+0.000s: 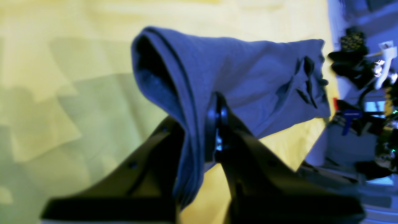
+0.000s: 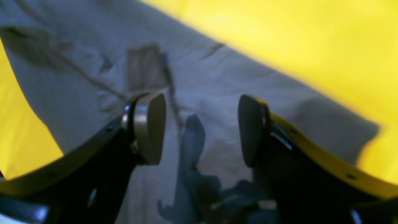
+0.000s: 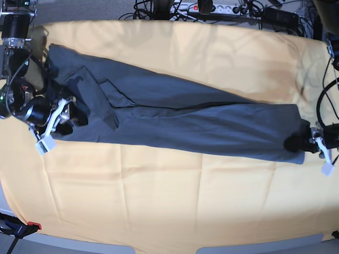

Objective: Fold the T-shirt properly
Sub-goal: 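Fold the hem end toward the right gripper at the collar end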

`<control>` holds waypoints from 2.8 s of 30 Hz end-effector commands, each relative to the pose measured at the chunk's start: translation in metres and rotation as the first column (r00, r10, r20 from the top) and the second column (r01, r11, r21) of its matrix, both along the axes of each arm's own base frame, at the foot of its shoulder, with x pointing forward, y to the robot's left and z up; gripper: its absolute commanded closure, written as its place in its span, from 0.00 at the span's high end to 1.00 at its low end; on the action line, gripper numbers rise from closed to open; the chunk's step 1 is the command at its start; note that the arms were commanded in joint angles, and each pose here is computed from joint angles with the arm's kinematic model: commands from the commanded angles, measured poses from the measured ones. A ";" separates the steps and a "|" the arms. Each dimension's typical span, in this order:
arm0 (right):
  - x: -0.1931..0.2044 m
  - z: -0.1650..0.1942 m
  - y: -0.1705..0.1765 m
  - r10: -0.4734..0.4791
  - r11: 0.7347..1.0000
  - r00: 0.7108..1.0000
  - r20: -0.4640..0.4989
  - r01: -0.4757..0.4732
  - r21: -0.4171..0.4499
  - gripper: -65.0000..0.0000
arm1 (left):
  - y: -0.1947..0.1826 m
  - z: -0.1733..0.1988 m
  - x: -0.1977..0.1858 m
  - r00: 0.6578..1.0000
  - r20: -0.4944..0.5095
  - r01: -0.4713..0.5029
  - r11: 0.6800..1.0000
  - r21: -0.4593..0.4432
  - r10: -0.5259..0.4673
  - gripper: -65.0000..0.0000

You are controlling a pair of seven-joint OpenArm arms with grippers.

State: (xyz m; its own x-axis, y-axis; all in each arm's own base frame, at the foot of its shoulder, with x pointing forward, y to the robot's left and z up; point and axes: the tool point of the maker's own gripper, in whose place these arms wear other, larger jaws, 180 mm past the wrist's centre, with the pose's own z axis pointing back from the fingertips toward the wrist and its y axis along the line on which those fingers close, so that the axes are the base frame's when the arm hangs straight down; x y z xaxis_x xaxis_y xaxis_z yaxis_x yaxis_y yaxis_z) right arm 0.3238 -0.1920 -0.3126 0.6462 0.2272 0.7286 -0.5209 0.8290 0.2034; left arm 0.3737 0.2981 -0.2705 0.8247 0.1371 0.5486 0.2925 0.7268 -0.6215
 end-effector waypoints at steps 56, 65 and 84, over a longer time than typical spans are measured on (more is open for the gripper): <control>0.020 0.006 0.026 0.005 1.000 0.996 0.092 -0.005 0.004 0.60 | -0.250 0.027 -0.022 0.892 0.298 0.426 0.855 -0.295 -0.341 0.26; 0.020 0.006 0.027 0.006 1.000 0.996 0.092 -0.006 0.003 0.60 | -0.258 0.029 -0.021 0.910 0.256 0.401 0.849 -0.344 -0.326 0.74; 0.019 0.006 0.028 0.017 1.000 0.995 0.097 -0.017 0.005 0.60 | -0.181 -0.010 -0.011 0.931 0.199 0.313 0.950 -0.006 -0.306 0.00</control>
